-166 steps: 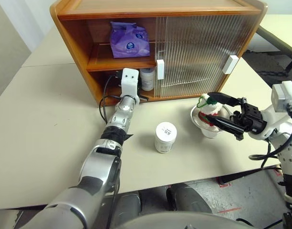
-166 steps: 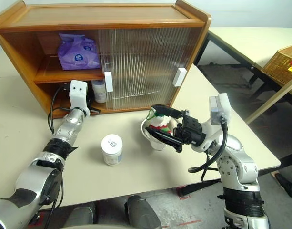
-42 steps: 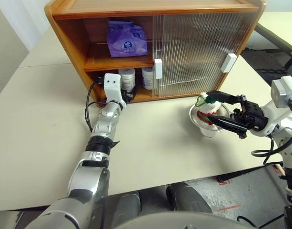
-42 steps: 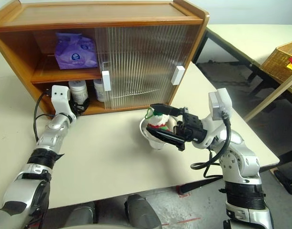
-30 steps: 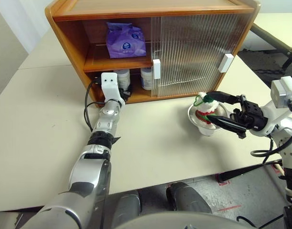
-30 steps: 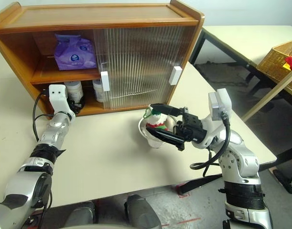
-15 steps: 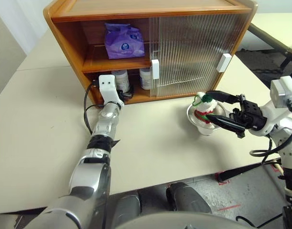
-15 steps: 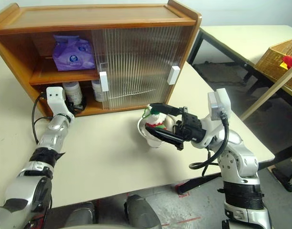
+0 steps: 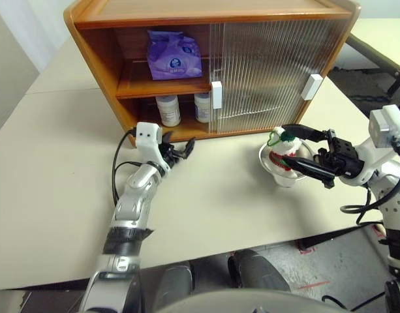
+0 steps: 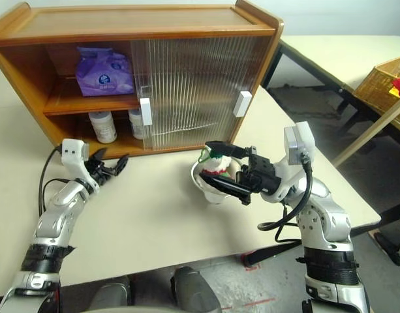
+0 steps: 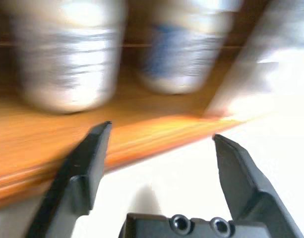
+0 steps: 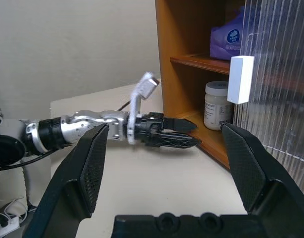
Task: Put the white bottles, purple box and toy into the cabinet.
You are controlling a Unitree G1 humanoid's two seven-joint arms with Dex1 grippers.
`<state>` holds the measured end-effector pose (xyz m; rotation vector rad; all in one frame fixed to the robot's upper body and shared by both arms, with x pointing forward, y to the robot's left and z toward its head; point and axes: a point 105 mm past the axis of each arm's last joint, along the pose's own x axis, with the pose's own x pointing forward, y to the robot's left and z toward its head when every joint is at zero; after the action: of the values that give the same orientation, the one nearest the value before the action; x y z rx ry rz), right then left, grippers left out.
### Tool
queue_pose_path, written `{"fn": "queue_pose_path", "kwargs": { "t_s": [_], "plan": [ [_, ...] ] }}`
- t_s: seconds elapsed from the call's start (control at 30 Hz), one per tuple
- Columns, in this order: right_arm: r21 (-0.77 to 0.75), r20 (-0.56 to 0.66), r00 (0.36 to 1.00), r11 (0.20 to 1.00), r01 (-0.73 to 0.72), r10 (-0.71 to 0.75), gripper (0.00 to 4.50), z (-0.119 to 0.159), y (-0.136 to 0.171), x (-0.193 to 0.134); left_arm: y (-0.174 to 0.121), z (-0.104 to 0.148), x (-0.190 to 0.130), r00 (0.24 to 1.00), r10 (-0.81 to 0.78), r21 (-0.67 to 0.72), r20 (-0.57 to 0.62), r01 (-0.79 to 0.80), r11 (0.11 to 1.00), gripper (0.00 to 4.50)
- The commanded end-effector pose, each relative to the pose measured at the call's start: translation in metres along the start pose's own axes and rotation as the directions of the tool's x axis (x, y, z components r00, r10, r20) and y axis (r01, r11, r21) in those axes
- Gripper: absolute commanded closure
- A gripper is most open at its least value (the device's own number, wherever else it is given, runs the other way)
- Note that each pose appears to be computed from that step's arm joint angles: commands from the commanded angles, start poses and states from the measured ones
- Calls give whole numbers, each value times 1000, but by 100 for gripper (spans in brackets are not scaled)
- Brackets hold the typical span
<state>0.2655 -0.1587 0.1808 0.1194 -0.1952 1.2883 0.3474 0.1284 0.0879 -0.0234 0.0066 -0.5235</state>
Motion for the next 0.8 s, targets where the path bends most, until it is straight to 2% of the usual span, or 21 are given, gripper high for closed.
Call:
{"fn": "queue_pose_path", "kwargs": {
  "t_s": [0.03,0.23,0.3,0.47,0.8],
  "plan": [
    [2,-8,1000,1000,-13,13,0,-4,1,2,-28,31,12,981,-162,99,104,152,983,168],
    [-2,-8,1000,1000,-14,14,0,-2,1,2,-63,56,41,931,-315,194,183,280,940,390],
    [-4,-7,1000,1000,-14,14,0,-2,1,2,-75,63,51,912,-349,193,217,310,931,446],
    [-9,-5,1000,1000,-8,8,0,-1,1,1,-89,70,61,894,-368,193,256,326,926,446],
    [-12,-6,1000,1000,2,-2,0,-5,0,-3,-68,77,81,954,-194,252,229,134,958,446]
  ]
}}
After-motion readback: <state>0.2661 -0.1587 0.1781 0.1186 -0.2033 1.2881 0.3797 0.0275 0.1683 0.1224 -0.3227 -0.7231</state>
